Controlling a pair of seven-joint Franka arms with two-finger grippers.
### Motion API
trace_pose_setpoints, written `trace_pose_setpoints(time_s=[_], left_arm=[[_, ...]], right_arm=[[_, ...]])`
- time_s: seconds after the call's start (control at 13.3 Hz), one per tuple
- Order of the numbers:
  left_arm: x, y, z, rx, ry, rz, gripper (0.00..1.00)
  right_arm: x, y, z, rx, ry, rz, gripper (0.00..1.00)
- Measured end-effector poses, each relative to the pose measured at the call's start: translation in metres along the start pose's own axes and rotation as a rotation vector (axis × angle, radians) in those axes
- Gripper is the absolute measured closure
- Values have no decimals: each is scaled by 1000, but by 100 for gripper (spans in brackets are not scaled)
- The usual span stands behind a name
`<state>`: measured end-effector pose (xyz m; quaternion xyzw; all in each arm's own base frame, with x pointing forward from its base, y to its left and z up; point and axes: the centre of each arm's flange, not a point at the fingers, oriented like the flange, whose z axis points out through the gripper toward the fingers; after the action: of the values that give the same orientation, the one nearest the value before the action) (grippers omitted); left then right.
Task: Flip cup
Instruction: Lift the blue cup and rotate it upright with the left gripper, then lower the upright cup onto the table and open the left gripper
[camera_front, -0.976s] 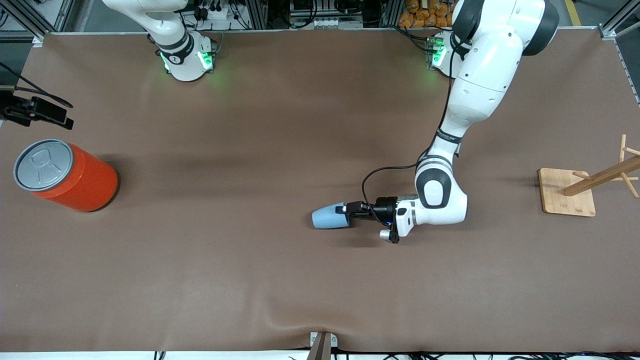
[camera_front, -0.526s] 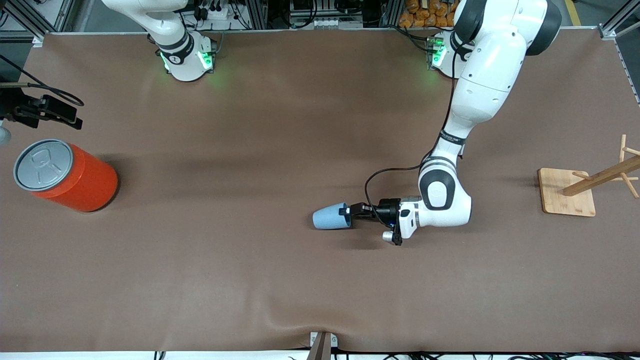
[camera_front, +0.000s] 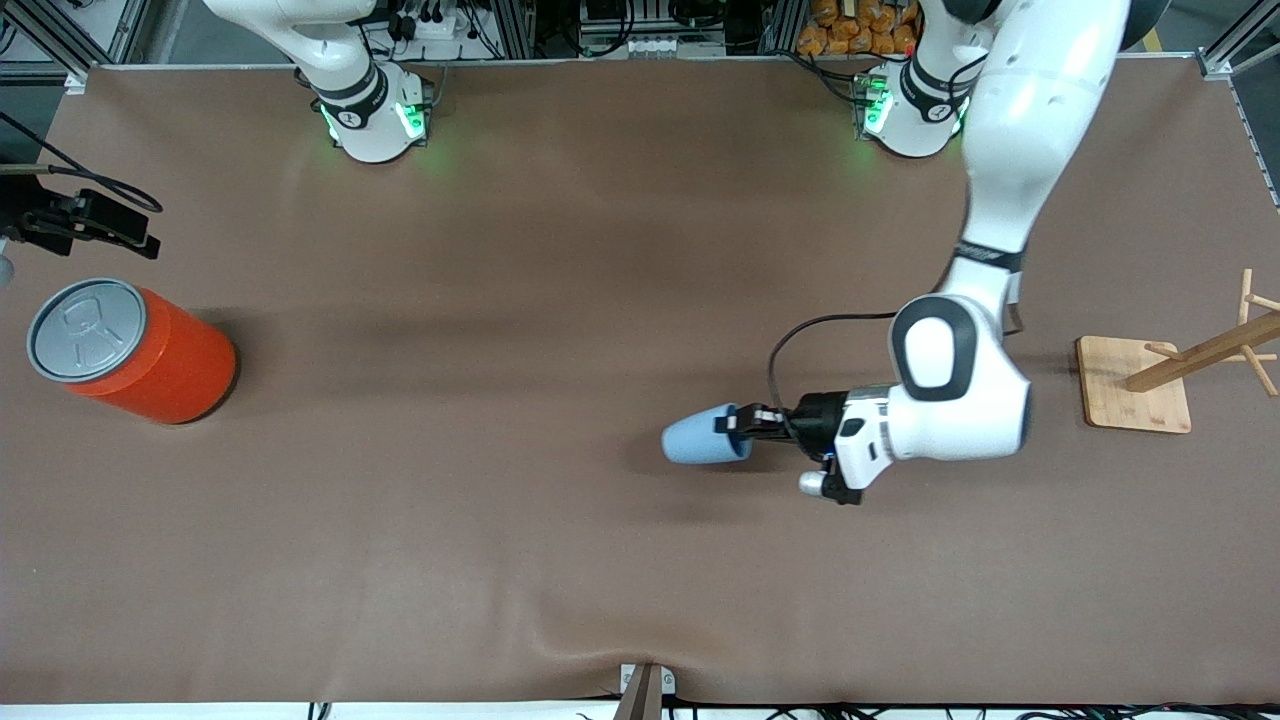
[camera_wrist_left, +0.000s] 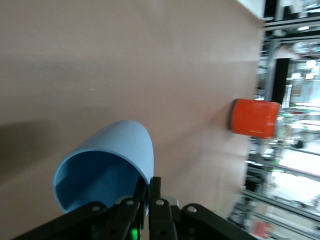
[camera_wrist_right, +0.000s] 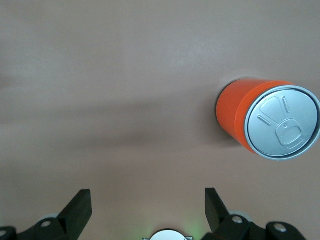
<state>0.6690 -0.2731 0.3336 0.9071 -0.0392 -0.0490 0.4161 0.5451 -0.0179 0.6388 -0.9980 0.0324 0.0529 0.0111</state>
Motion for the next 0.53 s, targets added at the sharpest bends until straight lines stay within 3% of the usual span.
trace_pose_setpoints(time_s=[0.3,0.53], left_arm=[[-24,24,-63,419,10,15,95],[-54,-14,-92,699,-2,37,95]], right_arm=[[0,9,0,2,0,16,0],[0,14,0,3,0,27,0]])
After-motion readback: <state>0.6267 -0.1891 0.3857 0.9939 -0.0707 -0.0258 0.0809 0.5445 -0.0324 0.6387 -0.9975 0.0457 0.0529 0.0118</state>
